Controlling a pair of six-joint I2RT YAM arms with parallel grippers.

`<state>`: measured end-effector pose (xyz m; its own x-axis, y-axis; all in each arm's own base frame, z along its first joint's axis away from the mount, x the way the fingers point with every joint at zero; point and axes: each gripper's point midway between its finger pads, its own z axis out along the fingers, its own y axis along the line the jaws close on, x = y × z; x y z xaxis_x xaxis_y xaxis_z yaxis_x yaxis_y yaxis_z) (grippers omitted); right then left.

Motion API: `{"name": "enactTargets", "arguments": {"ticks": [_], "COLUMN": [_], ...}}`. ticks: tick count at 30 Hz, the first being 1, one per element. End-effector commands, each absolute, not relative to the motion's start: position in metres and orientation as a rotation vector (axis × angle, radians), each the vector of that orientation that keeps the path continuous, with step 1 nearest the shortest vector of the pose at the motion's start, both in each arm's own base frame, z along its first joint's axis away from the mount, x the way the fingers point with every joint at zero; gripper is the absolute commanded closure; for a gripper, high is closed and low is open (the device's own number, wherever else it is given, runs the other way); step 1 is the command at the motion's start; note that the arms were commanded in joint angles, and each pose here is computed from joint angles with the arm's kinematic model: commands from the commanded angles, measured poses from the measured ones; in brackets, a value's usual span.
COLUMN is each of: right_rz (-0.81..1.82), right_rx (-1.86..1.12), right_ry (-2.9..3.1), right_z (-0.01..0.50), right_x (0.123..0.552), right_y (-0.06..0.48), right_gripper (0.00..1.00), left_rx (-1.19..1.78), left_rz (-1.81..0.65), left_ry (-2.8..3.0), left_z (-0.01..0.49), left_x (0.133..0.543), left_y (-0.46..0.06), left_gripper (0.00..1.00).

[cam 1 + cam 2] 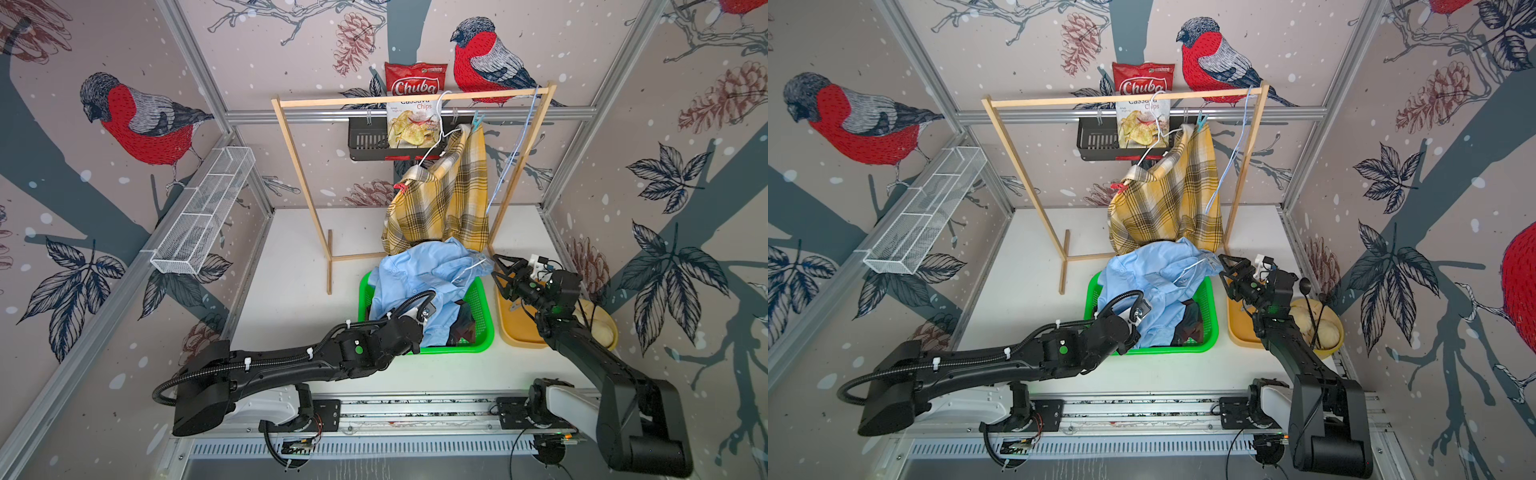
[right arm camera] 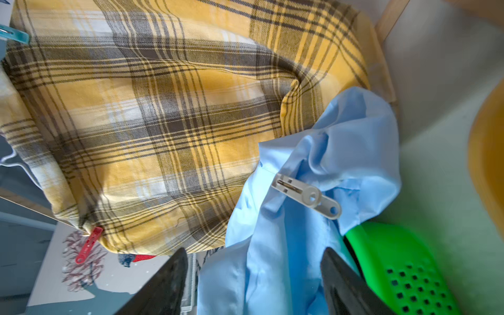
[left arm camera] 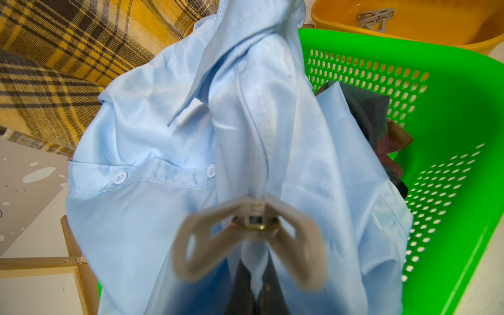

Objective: Remove the clothespins securing long-sleeve shirts to the hanger
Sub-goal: Remove the clamp from the hanger.

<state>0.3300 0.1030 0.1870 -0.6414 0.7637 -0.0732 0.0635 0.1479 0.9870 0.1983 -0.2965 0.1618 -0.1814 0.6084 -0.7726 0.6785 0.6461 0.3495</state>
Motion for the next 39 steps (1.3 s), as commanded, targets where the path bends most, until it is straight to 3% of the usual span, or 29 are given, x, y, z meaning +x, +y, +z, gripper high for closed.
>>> {"name": "enactTargets", "arguments": {"ticks": [1, 26, 39], "right_rz": [1.625, 1.680, 1.720], "right_rx": [0.761, 0.949, 0.989], "right_ry": [1.787, 1.766, 1.722], "right_z": [0.202, 0.158, 0.152], "right_x": [0.331, 0.356, 0.363], "right_y": [0.112, 0.117, 0.118], "right_gripper": [0.25, 0.35, 0.51], "left_rx": [1.001, 1.030, 1.047], "left_rz": [-0.107, -0.123, -0.126], "left_ry": [1.856, 1.835, 1.831], "left_z": [0.166, 0.164, 0.161], "left_x": [0.198, 0.190, 0.185], "left_y": [-0.299, -0.304, -0.306], "left_gripper": [1.00, 1.00, 1.00]}}
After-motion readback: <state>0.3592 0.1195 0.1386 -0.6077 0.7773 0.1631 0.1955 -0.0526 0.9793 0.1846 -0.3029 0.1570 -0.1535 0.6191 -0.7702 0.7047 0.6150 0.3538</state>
